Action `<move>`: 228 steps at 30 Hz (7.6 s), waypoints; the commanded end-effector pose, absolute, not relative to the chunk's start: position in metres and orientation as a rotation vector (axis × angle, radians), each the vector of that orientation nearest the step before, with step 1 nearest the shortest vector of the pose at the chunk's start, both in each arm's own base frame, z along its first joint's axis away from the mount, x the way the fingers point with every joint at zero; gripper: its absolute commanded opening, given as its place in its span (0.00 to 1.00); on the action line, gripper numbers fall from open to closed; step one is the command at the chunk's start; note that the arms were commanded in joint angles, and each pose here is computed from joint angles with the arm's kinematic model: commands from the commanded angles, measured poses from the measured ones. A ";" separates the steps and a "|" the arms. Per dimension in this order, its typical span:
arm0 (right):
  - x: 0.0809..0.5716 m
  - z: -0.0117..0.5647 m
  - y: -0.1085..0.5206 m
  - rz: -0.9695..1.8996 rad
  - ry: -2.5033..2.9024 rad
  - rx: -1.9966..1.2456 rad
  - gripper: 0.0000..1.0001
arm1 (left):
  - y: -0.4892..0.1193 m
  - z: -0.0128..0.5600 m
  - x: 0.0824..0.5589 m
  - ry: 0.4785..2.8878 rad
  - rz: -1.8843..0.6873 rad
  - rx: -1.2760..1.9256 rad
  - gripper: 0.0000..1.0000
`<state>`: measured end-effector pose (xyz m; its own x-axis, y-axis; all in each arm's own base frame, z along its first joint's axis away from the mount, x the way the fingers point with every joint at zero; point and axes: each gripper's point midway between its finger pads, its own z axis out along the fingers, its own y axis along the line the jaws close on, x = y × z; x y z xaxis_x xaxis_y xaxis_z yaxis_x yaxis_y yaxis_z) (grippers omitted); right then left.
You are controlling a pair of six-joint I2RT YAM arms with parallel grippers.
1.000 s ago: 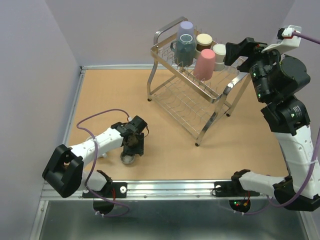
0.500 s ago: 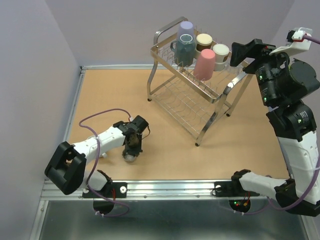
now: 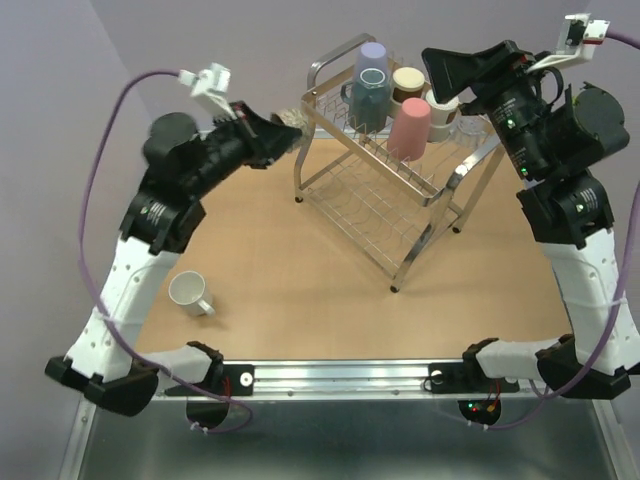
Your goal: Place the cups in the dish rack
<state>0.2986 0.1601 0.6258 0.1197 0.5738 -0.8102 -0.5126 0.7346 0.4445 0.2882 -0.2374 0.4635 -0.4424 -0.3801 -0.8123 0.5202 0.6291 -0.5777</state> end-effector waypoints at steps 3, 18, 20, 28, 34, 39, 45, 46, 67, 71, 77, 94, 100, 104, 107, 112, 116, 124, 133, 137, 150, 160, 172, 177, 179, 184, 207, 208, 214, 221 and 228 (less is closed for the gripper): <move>0.286 0.660 0.213 1.266 1.058 0.005 1.00 | -0.214 0.602 0.216 0.981 -1.549 0.271 0.00; 0.306 0.671 0.278 1.586 1.056 0.055 1.00 | -0.203 0.625 0.191 0.553 -1.806 0.433 0.00; 0.306 0.666 0.287 1.596 1.071 0.046 1.00 | -0.202 0.625 0.192 0.538 -1.821 0.421 0.00; 0.308 0.655 0.312 1.596 1.104 0.042 1.00 | -0.207 0.629 0.194 0.558 -1.795 0.436 0.00; 0.308 0.652 0.330 1.586 1.125 0.007 1.00 | -0.214 0.633 0.203 0.611 -1.750 0.403 0.00; 0.304 0.653 0.340 1.575 1.122 -0.013 1.00 | -0.227 0.634 0.222 0.717 -1.638 0.345 0.00; 0.302 0.655 0.344 1.566 1.117 -0.020 1.00 | -0.234 0.636 0.241 0.813 -1.493 0.273 0.00; 0.303 0.654 0.344 1.562 1.119 -0.014 1.00 | -0.236 0.633 0.247 0.848 -1.446 0.268 0.00; 0.306 0.658 0.338 1.512 1.100 0.065 1.00 | -0.253 0.626 0.254 0.940 -1.291 0.217 0.00; 0.304 0.663 0.336 1.513 1.084 0.066 0.93 | -0.251 0.624 0.251 0.942 -1.290 0.224 0.00; 0.308 0.670 0.332 1.514 1.055 0.107 0.75 | -0.246 0.623 0.244 0.936 -1.279 0.226 0.00; 0.305 0.676 0.334 1.565 1.031 0.108 0.03 | -0.248 0.612 0.240 0.967 -1.303 0.233 0.07; 0.305 0.674 0.324 1.521 1.029 0.133 0.00 | -0.258 0.602 0.235 1.040 -1.278 0.338 0.41; 0.305 0.674 0.320 1.503 1.028 0.139 0.01 | -0.262 0.581 0.233 1.110 -1.249 0.393 0.51; 0.305 0.673 0.320 1.499 1.029 0.139 0.00 | -0.261 0.567 0.230 1.146 -1.237 0.409 0.57; 0.304 0.677 0.310 1.427 1.015 0.128 0.00 | -0.250 0.559 0.222 1.174 -1.198 0.394 0.62; 0.299 0.670 0.281 1.252 1.064 0.134 0.00 | -0.238 0.553 0.219 1.196 -1.146 0.367 0.63; 0.291 0.585 0.189 0.740 1.279 0.213 0.00 | -0.220 0.548 0.216 1.232 -1.066 0.328 0.62; 0.297 0.526 0.141 0.367 1.405 0.220 0.00 | -0.224 0.524 0.217 1.292 -1.093 0.326 0.58; 0.316 0.499 0.142 0.227 1.470 0.206 0.00 | -0.226 0.523 0.215 1.297 -1.108 0.329 0.57; 0.340 0.475 0.122 0.074 1.523 0.249 0.00 | -0.207 0.508 0.204 1.316 -1.078 0.271 0.56; 0.359 0.450 0.090 0.023 1.553 0.330 0.00 | -0.206 0.501 0.201 1.328 -1.075 0.275 0.55; 0.385 0.438 0.093 0.096 1.594 0.305 0.00 | -0.210 0.497 0.208 1.363 -1.051 0.299 0.54; 0.378 0.442 0.094 0.113 1.586 0.282 0.00 | -0.209 0.493 0.211 1.367 -1.039 0.288 0.54; 0.375 0.446 0.095 0.128 1.585 0.271 0.00 | -0.210 0.490 0.213 1.374 -1.038 0.286 0.54; 0.370 0.443 0.099 0.157 1.613 0.263 0.01 | -0.212 0.488 0.215 1.373 -1.050 0.279 0.54; 0.368 0.360 0.113 0.152 1.808 0.231 0.15 | -0.209 0.476 0.215 1.381 -1.050 0.246 0.53; 0.368 0.360 0.113 0.150 1.809 0.229 0.31 | -0.209 0.475 0.215 1.382 -1.049 0.247 0.53; 0.367 0.362 0.111 0.139 1.810 0.227 0.75 | -0.208 0.474 0.215 1.381 -1.045 0.248 0.53; 0.367 0.360 0.111 0.130 1.824 0.224 0.97 | -0.208 0.474 0.215 1.381 -1.041 0.253 0.53; 0.367 0.364 0.111 0.137 1.817 0.230 1.00 | -0.207 0.474 0.216 1.382 -1.031 0.256 0.53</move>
